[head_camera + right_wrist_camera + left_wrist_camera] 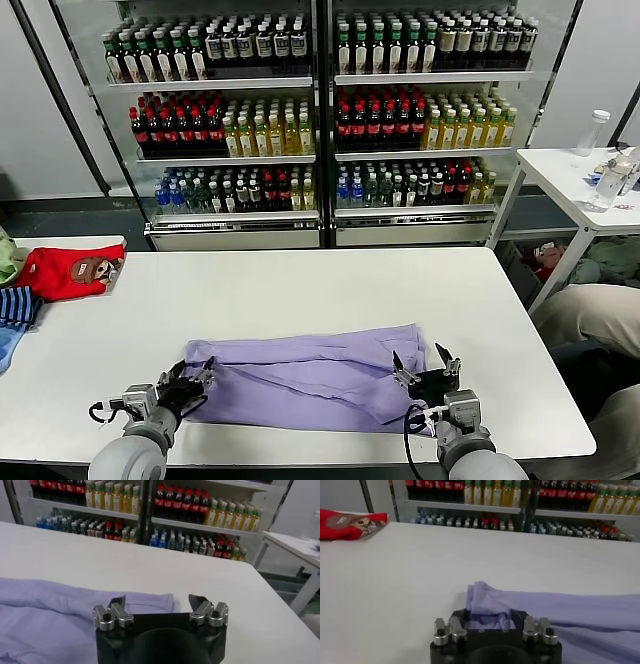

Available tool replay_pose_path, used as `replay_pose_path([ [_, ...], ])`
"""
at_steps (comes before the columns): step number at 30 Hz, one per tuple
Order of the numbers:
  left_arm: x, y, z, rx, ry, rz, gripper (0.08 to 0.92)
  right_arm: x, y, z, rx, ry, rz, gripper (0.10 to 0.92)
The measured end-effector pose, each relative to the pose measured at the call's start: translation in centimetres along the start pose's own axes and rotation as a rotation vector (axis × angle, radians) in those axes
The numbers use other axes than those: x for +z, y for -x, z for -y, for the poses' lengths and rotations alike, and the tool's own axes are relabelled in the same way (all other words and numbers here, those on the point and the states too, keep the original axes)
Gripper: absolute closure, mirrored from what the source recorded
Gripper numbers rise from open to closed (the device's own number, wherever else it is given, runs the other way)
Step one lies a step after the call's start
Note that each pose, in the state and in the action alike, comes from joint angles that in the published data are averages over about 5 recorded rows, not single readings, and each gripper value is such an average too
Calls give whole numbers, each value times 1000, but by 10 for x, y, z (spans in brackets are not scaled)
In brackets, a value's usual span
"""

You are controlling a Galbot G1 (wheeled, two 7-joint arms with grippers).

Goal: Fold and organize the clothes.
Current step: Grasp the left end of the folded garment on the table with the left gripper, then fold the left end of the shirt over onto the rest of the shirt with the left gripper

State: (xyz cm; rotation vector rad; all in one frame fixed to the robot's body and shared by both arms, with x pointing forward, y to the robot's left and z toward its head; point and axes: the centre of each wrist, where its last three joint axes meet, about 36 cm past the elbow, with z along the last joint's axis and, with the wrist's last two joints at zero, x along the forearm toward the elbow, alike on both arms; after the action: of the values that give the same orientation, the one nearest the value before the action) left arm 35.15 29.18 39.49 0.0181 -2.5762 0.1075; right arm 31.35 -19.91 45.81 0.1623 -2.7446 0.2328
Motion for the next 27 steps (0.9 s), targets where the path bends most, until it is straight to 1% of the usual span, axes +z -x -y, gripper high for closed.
replay_pose_path([
  [9,1,-2,12,12,7,0,700,2,0,-1,0,-6,-3,200],
  [12,0,-3,14,1,27,8,787,2,0,-1,1,-11,-3,200],
  [14,-2,-6,13,-18,48,14,839,2,0,0,1,-13,-1,200],
  [16,-5,-9,10,-43,75,27,869,1,0,0,0,-14,0,200],
  [20,-17,-15,-6,-105,136,67,880,1,1,-1,-5,-15,1,200],
  [27,-48,-29,-64,-258,247,129,880,1,1,-1,-7,-20,2,200],
])
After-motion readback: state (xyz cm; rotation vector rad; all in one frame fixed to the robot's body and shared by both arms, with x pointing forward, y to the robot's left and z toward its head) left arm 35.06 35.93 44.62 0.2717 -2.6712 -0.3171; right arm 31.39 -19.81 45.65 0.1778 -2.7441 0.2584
